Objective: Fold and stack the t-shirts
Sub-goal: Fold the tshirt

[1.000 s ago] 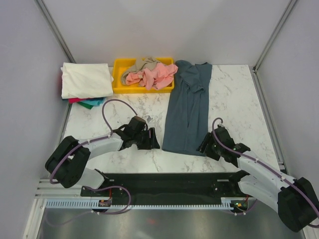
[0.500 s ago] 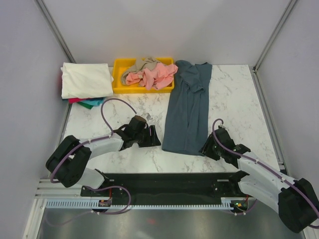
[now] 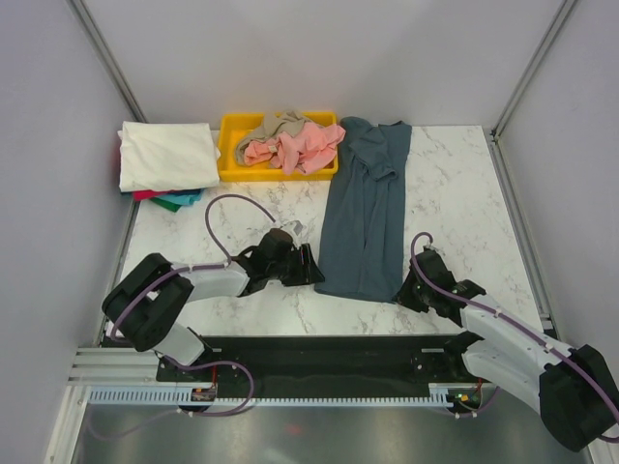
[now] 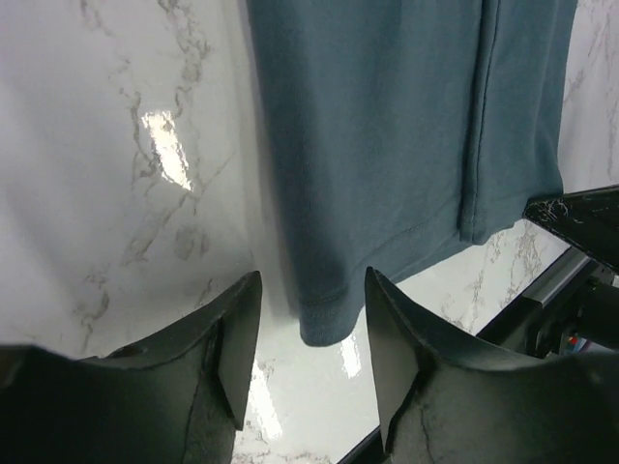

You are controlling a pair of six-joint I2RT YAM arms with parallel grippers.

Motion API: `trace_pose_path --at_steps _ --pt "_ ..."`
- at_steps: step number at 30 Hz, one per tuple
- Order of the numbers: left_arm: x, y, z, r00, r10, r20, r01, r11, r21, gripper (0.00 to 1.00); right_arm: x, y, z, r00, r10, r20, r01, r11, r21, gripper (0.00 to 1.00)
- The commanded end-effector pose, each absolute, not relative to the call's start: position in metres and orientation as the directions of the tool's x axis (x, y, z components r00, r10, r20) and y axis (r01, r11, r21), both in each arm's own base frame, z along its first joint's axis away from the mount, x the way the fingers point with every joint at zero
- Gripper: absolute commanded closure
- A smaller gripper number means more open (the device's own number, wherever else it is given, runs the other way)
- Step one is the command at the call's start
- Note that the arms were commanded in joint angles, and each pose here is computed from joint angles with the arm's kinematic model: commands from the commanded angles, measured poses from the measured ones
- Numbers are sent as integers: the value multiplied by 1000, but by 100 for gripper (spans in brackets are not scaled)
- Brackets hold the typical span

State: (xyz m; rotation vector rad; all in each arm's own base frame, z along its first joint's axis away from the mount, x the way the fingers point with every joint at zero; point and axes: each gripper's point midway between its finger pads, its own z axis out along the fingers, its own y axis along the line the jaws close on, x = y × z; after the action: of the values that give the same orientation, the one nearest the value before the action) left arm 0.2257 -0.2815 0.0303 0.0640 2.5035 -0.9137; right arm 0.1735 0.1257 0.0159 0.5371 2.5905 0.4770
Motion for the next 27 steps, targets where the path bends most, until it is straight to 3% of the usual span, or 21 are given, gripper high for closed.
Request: trace_pose_path --at_steps 1,4,5,8,16,27 --pt "228 -293 26 -890 -135 -436 186 766 -616 46 172 123 14 -829 427 -361 281 876 391 84" --pt "226 -295 21 -894 -130 -430 186 763 -619 63 171 124 14 -830 426 -360 279 877 392 89" --pt "226 -295 22 -893 -132 -430 187 761 -621 77 172 123 15 -830 427 -360 281 876 392 94" --pt "223 -300 30 -891 -122 -437 210 743 -635 98 170 123 16 -832 426 -356 278 875 396 100" --pt "186 -306 86 -874 -108 -474 263 716 -647 98 159 121 59 -815 441 -377 257 857 447 100" --pt "106 -292 125 -901 -98 -423 248 684 -686 98 121 112 121 -808 455 -375 216 820 530 100"
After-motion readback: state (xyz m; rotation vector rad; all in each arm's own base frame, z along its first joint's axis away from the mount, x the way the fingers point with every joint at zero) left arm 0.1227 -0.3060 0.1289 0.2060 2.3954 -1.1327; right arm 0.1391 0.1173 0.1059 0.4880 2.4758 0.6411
